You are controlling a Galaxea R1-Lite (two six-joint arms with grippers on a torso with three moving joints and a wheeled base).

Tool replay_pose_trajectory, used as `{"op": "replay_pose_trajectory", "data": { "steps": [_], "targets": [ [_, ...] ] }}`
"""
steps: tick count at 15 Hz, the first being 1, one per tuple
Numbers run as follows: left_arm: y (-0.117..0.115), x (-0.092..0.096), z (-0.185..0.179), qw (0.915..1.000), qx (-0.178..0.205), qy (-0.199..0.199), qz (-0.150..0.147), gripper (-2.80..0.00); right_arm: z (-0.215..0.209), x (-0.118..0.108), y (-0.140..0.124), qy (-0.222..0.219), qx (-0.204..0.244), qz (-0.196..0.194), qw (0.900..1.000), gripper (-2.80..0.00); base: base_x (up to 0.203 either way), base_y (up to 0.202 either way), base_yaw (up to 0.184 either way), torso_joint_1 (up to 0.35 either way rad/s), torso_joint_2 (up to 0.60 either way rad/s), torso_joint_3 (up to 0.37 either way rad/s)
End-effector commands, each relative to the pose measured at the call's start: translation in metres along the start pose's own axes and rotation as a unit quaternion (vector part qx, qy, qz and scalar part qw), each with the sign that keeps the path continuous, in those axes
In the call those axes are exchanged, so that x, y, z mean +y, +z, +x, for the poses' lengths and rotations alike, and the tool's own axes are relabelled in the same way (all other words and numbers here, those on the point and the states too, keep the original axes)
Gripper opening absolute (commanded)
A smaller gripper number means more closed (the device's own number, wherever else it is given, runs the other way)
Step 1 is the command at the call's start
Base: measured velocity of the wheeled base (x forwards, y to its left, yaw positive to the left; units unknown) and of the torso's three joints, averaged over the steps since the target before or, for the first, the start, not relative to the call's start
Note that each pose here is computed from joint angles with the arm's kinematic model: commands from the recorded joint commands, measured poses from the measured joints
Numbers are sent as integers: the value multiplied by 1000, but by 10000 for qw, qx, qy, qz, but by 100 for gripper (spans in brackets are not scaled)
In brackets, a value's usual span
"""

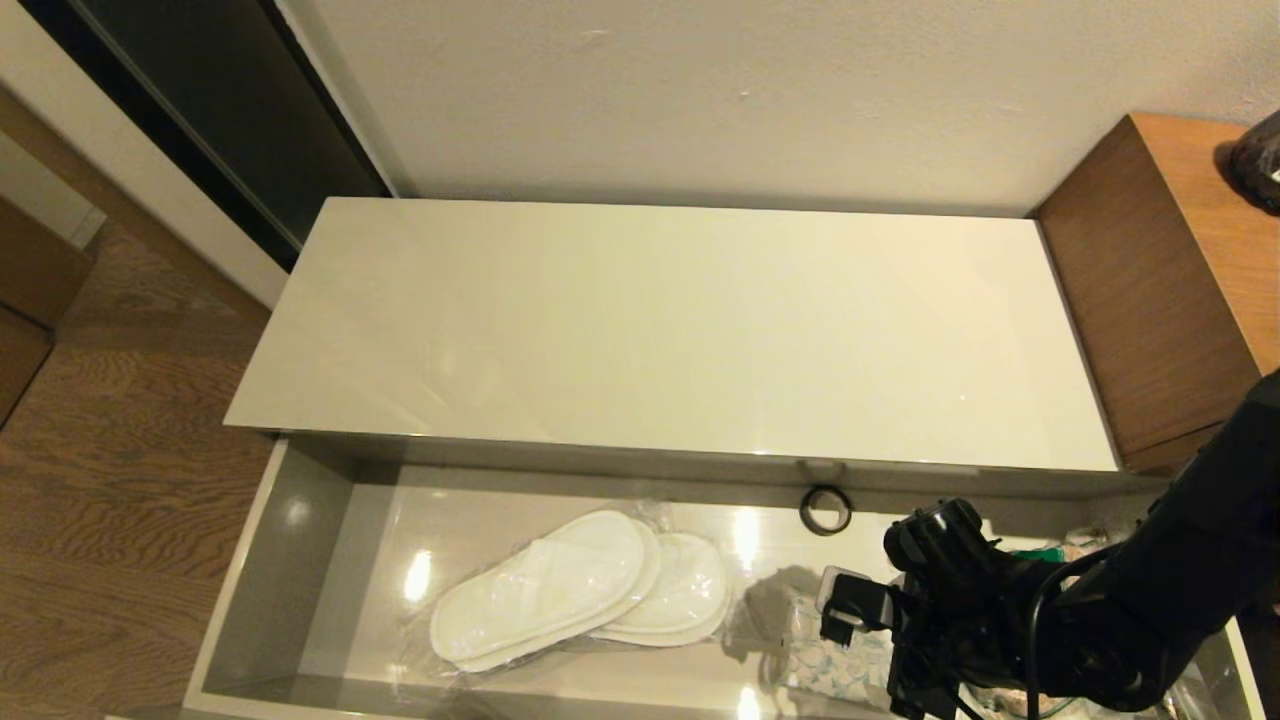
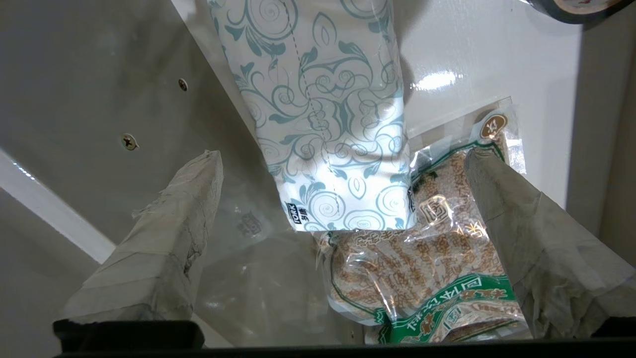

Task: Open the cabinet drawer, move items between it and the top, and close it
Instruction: Take out the tissue from the drawer

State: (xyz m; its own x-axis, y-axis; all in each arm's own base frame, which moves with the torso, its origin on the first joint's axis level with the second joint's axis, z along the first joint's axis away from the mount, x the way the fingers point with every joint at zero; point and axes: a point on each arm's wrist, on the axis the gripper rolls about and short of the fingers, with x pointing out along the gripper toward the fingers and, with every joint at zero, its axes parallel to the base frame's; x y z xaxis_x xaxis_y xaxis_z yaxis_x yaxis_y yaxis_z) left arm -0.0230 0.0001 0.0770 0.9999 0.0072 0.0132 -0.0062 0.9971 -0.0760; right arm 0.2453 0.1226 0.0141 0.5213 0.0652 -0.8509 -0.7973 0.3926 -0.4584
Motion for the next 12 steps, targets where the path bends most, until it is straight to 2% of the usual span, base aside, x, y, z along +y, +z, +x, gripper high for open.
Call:
{"op": "replay_pose_trajectory", "data": {
  "steps": [1,9,12],
  "targets": [
    [0,0,0,10000,4,10,-4,-280,4,0,1,18,19,-44,10000,0,0,0,0,0,0,0],
    [0,0,0,10000,4,10,-4,-280,27,-2,10,68,76,-96,9999,0,0,0,0,0,0,0],
    [0,0,0,10000,4,10,-4,-280,39,-1,11,-42,-39,-80,10000,0,0,0,0,0,0,0]
  ]
}}
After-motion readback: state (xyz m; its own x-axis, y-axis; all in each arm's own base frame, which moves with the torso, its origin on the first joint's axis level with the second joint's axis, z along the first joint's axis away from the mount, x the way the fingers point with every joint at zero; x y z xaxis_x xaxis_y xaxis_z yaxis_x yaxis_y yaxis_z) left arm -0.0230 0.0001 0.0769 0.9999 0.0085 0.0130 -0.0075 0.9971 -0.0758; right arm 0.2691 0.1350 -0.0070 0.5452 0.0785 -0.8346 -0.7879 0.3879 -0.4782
